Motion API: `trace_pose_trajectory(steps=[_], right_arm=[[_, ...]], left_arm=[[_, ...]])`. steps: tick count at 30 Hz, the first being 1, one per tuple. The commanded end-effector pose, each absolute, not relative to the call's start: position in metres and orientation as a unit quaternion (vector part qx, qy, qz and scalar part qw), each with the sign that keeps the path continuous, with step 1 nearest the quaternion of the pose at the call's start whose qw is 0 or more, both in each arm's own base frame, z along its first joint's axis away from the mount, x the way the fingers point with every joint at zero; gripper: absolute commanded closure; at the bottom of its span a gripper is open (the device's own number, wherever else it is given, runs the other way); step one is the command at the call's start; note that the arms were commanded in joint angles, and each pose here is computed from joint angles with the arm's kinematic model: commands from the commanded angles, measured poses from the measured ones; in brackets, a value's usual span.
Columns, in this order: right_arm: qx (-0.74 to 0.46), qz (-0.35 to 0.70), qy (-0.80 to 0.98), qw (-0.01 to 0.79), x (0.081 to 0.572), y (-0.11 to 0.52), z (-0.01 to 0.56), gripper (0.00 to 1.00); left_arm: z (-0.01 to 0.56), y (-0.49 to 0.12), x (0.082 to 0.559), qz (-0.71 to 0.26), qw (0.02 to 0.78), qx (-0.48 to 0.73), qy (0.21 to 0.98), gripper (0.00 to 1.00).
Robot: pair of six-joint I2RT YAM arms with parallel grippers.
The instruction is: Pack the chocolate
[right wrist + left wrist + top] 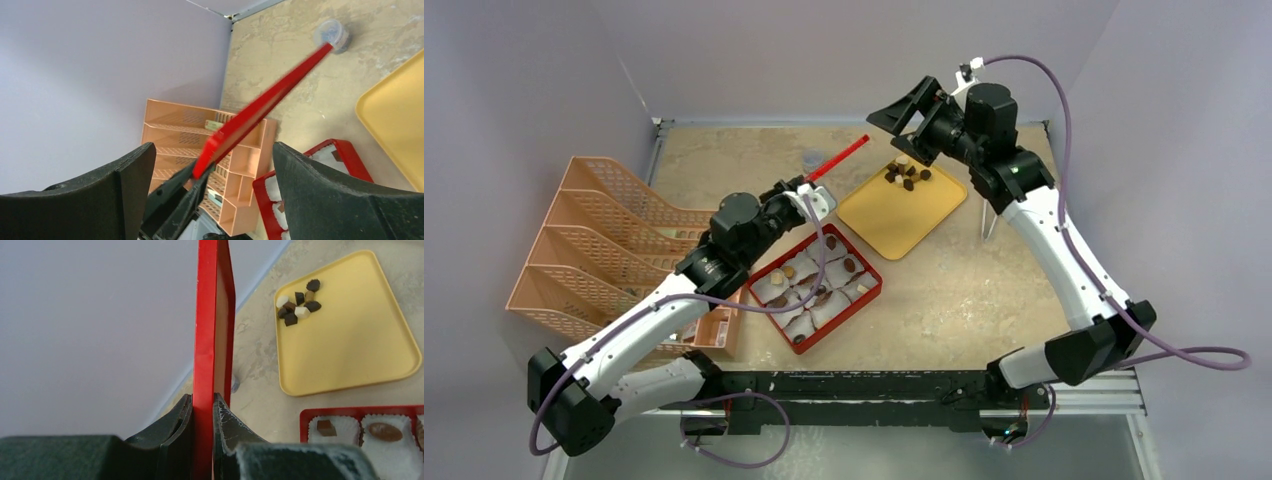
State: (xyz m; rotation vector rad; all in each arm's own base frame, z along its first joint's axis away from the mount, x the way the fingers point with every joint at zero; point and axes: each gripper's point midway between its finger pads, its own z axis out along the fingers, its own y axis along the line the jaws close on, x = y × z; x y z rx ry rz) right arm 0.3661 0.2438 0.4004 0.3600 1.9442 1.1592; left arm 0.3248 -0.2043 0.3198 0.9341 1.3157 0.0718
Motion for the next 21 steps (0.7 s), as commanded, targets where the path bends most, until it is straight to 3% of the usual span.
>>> trace_pose_trajectory(steps=[1,10,21], right_arm=[[0.137,0.512,0.744,0.408,0.369,0.259,0.428,0.12],[0.204,0.48,0.796,0.307,0.384,0.27,0.358,0.19],[0.344,0.4,0.807,0.267,0.369,0.236,0.337,0.21]], left_arm=[[0.337,-0.209,0.318,0.06,0.704,0.44,0.554,1.0],[0.328,-0.22,0.315,0.1,0.693,0.452,0.552,1.0],[0.317,-0.221,0.32,0.142,0.676,0.469,0.55,1.0]])
